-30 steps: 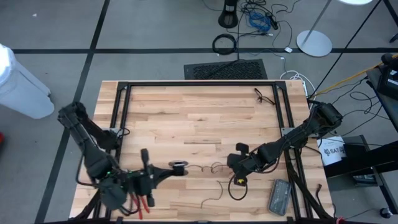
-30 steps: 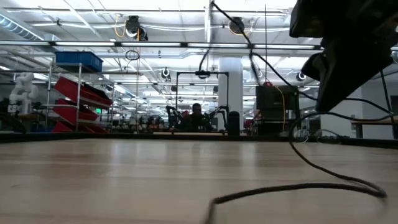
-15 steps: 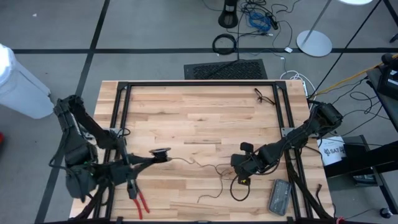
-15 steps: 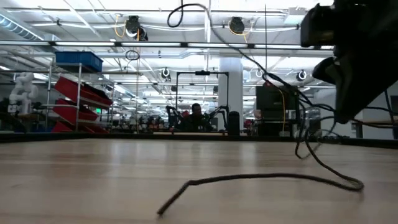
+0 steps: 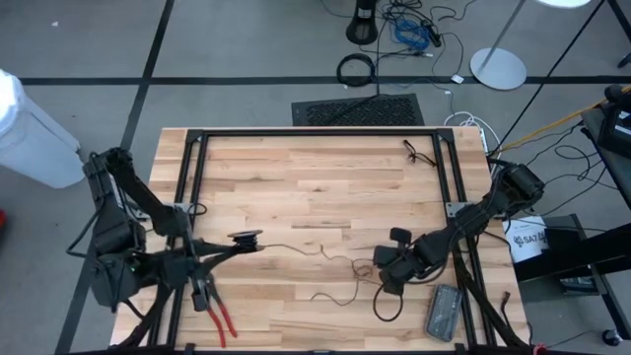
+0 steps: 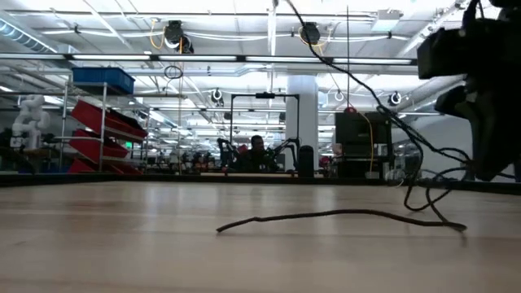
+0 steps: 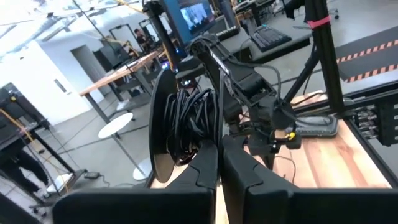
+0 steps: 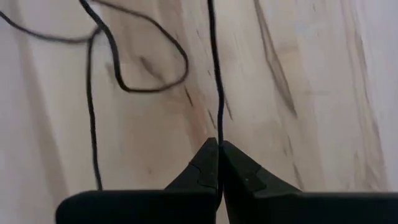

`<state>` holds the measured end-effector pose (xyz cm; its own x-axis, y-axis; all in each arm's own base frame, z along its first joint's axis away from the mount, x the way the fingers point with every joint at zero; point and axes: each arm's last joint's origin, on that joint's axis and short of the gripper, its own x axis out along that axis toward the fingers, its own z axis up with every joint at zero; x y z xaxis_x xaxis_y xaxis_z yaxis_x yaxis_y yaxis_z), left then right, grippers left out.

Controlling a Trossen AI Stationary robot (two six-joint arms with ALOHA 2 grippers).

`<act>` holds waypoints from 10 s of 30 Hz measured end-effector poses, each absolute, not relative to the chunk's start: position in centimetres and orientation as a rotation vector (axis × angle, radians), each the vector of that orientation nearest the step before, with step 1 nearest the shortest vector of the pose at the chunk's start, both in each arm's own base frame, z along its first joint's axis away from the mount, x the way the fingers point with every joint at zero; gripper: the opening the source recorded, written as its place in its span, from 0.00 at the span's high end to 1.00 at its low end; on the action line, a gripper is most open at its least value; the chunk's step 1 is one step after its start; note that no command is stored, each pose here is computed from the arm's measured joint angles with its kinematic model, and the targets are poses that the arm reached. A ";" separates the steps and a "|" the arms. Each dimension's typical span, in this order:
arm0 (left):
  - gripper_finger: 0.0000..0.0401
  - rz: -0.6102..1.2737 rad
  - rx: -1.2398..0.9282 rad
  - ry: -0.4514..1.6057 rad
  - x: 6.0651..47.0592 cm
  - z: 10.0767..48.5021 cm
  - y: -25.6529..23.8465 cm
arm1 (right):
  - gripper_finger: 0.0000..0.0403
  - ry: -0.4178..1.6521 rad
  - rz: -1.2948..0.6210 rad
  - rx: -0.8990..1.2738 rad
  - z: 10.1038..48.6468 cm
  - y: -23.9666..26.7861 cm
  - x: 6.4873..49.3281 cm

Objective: Coil cords
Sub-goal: Coil the black wire onto the black spool

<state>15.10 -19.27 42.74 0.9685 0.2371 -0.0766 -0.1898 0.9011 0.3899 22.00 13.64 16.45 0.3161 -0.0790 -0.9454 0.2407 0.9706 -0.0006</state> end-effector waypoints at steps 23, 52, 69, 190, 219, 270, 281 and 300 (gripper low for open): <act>0.98 0.301 0.332 0.296 20.6 35.8 -22.0 | 0.80 0.486 -0.085 -0.068 27.0 16.4 28.4; 0.98 0.311 0.370 0.369 23.2 34.0 -21.6 | 0.65 0.395 -0.084 -0.071 16.6 16.9 36.6; 0.98 0.254 0.348 0.395 23.2 33.9 -21.7 | 1.00 0.431 -0.069 -0.125 18.1 16.7 35.8; 0.98 -0.472 0.583 0.240 33.8 29.1 -23.2 | 1.00 0.429 0.235 -0.287 32.2 17.8 32.1; 0.98 -0.361 0.413 0.373 34.8 28.3 -21.1 | 1.00 0.361 0.216 -0.115 35.6 18.0 31.7; 0.98 -0.316 0.428 0.246 34.8 29.5 -21.8 | 1.00 0.502 0.219 0.060 34.7 16.3 32.1; 0.98 -0.259 0.357 0.334 35.3 28.8 -20.5 | 1.00 0.506 0.292 0.120 34.8 16.7 32.0; 0.98 -0.242 0.343 0.382 35.4 28.5 -20.0 | 1.00 0.487 0.389 0.120 35.9 17.8 30.6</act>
<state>35.40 -20.00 28.45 0.9005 -0.1656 -0.4021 0.2931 0.9142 0.2799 30.57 17.82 35.87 0.8121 0.3915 -0.4326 -0.3349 0.9199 0.2039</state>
